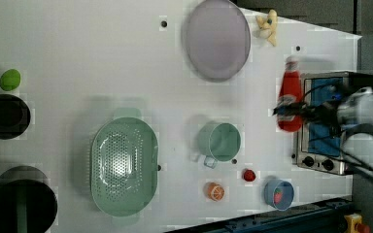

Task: Pick ketchup from plate and place it on table.

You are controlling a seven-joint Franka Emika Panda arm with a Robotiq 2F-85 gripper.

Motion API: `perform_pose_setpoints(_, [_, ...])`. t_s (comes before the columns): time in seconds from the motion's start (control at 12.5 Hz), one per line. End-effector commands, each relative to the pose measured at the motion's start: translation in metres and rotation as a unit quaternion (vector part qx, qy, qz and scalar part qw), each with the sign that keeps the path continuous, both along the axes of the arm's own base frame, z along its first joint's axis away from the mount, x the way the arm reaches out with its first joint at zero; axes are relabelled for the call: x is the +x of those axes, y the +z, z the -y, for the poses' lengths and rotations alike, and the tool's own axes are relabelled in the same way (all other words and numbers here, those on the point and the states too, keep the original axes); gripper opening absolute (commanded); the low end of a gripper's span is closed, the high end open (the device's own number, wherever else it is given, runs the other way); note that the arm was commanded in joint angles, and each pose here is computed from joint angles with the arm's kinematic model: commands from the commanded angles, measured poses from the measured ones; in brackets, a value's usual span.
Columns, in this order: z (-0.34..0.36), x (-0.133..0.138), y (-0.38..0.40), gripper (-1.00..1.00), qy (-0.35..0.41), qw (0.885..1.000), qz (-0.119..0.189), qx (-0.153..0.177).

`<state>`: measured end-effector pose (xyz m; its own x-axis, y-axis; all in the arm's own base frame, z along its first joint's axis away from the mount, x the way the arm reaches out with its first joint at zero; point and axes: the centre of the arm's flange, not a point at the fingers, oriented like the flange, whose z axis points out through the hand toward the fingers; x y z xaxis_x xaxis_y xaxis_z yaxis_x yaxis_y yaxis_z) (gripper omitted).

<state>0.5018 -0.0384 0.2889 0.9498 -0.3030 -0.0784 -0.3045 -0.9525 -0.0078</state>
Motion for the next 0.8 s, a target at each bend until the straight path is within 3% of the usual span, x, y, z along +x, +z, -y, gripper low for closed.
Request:
perform_pose_setpoints(0.08, [-0.003, -0.002, -0.035, 0.17, -0.026, 1.000, 0.000, -0.004])
perform_pose_setpoints(0.32, [-0.004, -0.001, -0.075, 0.17, -0.025, 1.000, -0.002, -0.003])
perform_pose_setpoints(0.56, [-0.004, 0.004, -0.080, 0.25, -0.025, 0.999, 0.027, -0.005])
perform_pose_setpoints(0.8, [-0.008, 0.013, -0.060, 0.90, -0.022, 0.999, 0.049, -0.005])
